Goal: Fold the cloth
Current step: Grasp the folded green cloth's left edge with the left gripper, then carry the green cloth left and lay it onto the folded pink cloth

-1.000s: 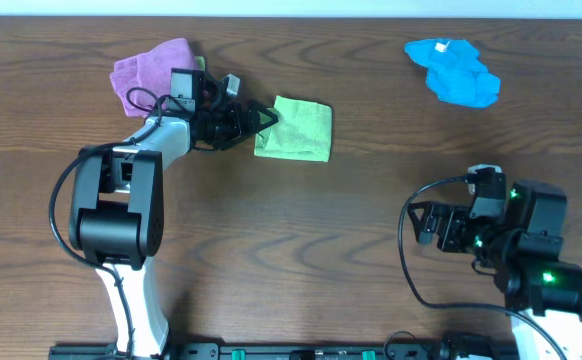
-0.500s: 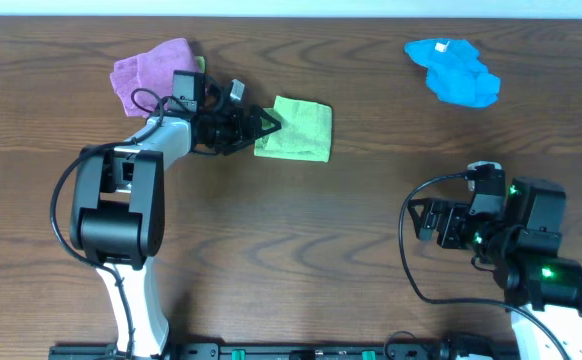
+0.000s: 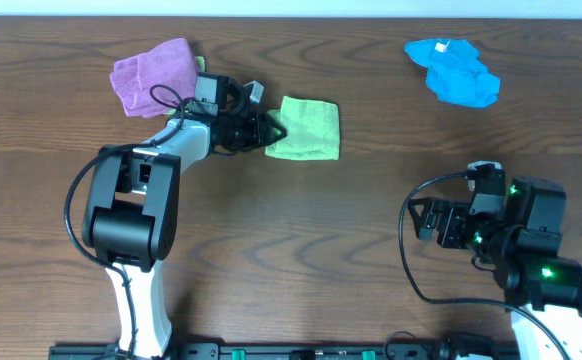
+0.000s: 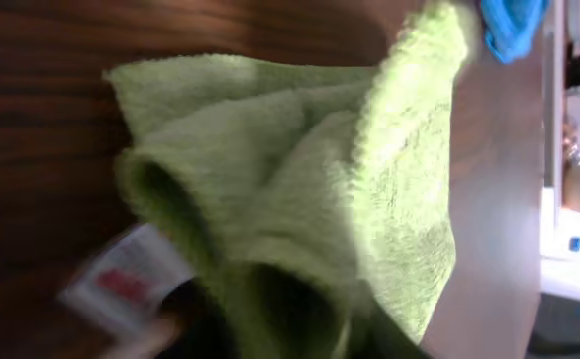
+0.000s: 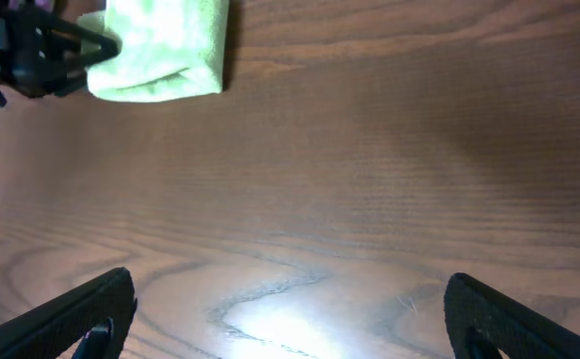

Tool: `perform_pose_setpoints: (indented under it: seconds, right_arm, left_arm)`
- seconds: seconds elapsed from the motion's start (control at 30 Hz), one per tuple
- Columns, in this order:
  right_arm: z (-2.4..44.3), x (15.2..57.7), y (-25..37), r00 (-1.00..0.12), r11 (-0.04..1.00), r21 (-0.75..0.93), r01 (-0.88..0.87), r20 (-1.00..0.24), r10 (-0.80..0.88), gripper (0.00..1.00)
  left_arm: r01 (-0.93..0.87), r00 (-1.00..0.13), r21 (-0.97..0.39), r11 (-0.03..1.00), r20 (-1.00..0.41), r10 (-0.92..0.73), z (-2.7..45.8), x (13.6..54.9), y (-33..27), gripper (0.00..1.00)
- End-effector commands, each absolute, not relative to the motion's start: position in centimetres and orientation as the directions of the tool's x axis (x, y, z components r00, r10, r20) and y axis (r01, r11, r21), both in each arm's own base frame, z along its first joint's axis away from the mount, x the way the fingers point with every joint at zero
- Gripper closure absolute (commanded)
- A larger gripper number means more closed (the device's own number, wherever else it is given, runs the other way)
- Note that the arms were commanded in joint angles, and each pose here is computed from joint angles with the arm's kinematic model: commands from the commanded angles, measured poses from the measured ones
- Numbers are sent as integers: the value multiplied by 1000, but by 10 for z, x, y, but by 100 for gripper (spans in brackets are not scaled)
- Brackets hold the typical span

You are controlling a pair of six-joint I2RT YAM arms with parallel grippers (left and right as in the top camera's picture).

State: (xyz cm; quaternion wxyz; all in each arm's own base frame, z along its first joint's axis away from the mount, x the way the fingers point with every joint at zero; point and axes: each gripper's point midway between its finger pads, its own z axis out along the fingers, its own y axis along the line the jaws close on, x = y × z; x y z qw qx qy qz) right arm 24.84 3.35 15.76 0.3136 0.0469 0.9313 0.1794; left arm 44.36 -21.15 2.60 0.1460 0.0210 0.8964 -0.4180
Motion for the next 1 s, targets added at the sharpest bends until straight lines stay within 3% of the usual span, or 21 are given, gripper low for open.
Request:
perform_pose_setpoints:
  seconds: [0.0, 0.33, 0.53, 0.87, 0.97]
  right_arm:
    - [159, 249, 33, -796, 928, 373, -18, -567, 212, 1]
    - [159, 249, 33, -796, 928, 373, -18, -567, 212, 1]
    - [159, 249, 33, -796, 928, 372, -18, -567, 212, 1]
    - [159, 249, 32, -795, 930, 367, -18, -570, 209, 1]
    - [160, 251, 32, -788, 930, 366, -23, -579, 208, 1]
  left_arm:
    - [150, -955, -715, 683, -283, -87, 14, 446, -206, 94]
    - [143, -954, -706, 694, -286, -95, 13, 447, -207, 94]
    - [219, -934, -771, 599, -343, -101, 41, 460, -223, 94]
    - [352, -877, -725, 593, -477, -63, 82, 488, -228, 94]
    - [375, -863, -677, 634, -505, -29, 93, 497, -223, 94]
